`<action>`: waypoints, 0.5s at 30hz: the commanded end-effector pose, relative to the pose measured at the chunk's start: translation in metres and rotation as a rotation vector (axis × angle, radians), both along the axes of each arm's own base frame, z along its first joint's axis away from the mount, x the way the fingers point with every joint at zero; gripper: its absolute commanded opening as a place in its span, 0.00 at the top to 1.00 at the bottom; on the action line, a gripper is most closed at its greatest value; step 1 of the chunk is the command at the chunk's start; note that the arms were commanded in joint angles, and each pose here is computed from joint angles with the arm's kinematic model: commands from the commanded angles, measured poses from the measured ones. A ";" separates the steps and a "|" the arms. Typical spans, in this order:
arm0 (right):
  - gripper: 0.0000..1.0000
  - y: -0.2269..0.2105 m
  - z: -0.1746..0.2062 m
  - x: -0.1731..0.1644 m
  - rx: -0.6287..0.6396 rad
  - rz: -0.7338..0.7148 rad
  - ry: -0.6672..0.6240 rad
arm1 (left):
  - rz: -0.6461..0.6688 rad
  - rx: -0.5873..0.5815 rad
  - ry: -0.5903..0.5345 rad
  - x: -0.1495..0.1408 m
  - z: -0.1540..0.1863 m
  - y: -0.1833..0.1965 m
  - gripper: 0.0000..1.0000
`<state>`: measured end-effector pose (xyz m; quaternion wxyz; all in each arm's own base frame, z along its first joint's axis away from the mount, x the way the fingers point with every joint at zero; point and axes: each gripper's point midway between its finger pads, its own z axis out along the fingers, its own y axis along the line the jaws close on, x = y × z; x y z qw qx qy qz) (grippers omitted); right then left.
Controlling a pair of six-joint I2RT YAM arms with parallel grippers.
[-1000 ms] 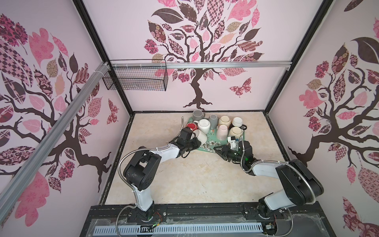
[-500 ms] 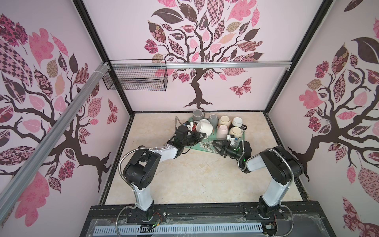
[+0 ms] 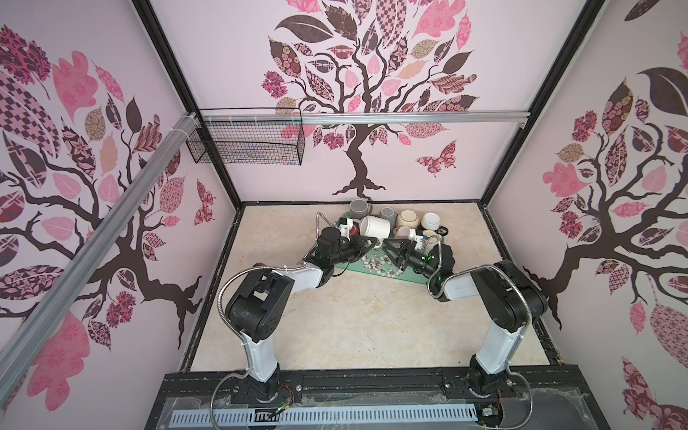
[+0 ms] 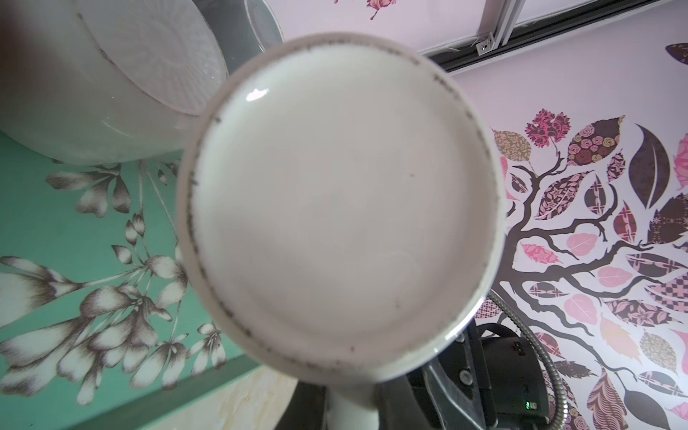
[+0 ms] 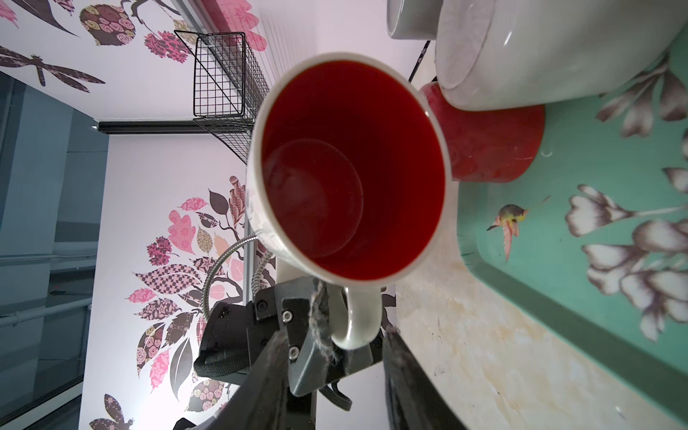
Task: Turn the mug right side up
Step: Place the mug at the top-left of the table.
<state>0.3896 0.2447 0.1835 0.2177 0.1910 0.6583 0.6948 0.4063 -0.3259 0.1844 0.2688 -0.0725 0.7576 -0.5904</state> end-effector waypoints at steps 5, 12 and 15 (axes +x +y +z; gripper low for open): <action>0.59 0.003 0.007 0.013 0.029 -0.005 0.011 | -0.023 -0.096 -0.111 -0.006 0.038 0.000 1.00; 0.62 0.003 0.009 0.015 0.028 -0.010 0.010 | -0.026 -0.147 -0.111 -0.007 0.044 -0.001 1.00; 0.62 0.003 0.008 0.015 0.026 -0.012 0.017 | -0.025 -0.150 -0.115 -0.007 0.046 -0.001 1.00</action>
